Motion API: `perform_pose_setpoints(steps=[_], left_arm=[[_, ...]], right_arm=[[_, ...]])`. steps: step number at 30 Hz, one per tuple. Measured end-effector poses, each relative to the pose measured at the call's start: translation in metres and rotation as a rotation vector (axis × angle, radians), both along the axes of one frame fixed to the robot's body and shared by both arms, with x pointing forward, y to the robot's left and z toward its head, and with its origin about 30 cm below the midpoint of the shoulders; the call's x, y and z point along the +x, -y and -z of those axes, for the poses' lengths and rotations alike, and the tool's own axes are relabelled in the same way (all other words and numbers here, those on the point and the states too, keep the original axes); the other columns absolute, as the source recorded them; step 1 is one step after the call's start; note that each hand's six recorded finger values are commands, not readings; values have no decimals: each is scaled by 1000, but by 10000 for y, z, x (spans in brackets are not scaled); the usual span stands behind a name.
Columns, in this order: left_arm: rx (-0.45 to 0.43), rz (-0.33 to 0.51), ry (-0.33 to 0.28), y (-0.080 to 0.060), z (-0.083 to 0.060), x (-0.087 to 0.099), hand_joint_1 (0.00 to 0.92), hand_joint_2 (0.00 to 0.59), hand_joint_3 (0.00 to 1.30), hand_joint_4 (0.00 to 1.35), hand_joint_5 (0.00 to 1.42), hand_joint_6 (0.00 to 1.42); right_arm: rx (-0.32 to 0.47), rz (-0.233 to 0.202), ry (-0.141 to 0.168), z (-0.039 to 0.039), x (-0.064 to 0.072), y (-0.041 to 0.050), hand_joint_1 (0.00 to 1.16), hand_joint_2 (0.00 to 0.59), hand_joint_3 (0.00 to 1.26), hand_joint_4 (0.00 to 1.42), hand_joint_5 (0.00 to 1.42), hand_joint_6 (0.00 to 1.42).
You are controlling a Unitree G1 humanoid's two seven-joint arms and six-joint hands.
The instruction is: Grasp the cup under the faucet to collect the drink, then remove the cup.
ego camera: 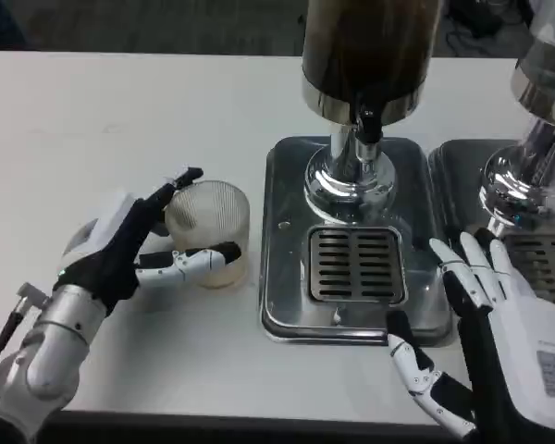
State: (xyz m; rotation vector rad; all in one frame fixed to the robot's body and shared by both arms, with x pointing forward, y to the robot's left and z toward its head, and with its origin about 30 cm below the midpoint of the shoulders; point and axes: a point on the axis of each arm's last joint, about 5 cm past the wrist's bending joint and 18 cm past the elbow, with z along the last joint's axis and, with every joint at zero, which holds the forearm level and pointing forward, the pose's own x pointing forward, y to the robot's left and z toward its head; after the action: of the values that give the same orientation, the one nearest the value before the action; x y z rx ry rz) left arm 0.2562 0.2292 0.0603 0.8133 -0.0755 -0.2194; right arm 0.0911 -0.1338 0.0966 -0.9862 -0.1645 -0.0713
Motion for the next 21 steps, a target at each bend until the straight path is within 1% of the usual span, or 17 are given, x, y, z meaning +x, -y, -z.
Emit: perform_pose_setpoints(steps=[2, 5, 7, 9, 11, 12, 14, 21], left_arm=[[-18, -2, 4, 21, 6, -1, 509, 98, 413, 420, 704, 807], [-57, -20, 8, 43, 28, -18, 515, 101, 505, 536, 818, 979], [-81, -26, 14, 61, 38, -25, 542, 87, 573, 611, 896, 1082], [-100, -29, 21, 70, 45, -35, 575, 58, 630, 672, 950, 1165], [-105, -32, 23, 67, 51, -43, 592, 31, 663, 719, 981, 1207], [-112, -46, 28, 61, 66, -61, 615, 21, 683, 740, 995, 1231], [-123, -70, 40, 52, 83, -84, 626, 5, 715, 778, 1019, 1257], [-113, -96, 66, 51, 116, -120, 634, 0, 740, 812, 1038, 1287]], right_arm=[[0, 1, -1, 0, 0, 2, 408, 449, 187, 64, 4, 94], [4, 2, -2, 0, 0, 3, 408, 448, 192, 64, 4, 93], [10, 3, -3, 0, -1, 3, 408, 447, 193, 65, 4, 89], [15, 3, -4, 1, -1, 3, 407, 446, 195, 66, 4, 86], [16, 2, -4, 1, -2, 3, 405, 443, 195, 68, 4, 84], [16, 2, -5, 1, -2, 4, 405, 442, 196, 69, 4, 84], [16, 1, -6, 2, -3, 6, 403, 441, 196, 72, 4, 83], [24, -1, -9, 2, -4, 11, 399, 439, 194, 76, 4, 74]])
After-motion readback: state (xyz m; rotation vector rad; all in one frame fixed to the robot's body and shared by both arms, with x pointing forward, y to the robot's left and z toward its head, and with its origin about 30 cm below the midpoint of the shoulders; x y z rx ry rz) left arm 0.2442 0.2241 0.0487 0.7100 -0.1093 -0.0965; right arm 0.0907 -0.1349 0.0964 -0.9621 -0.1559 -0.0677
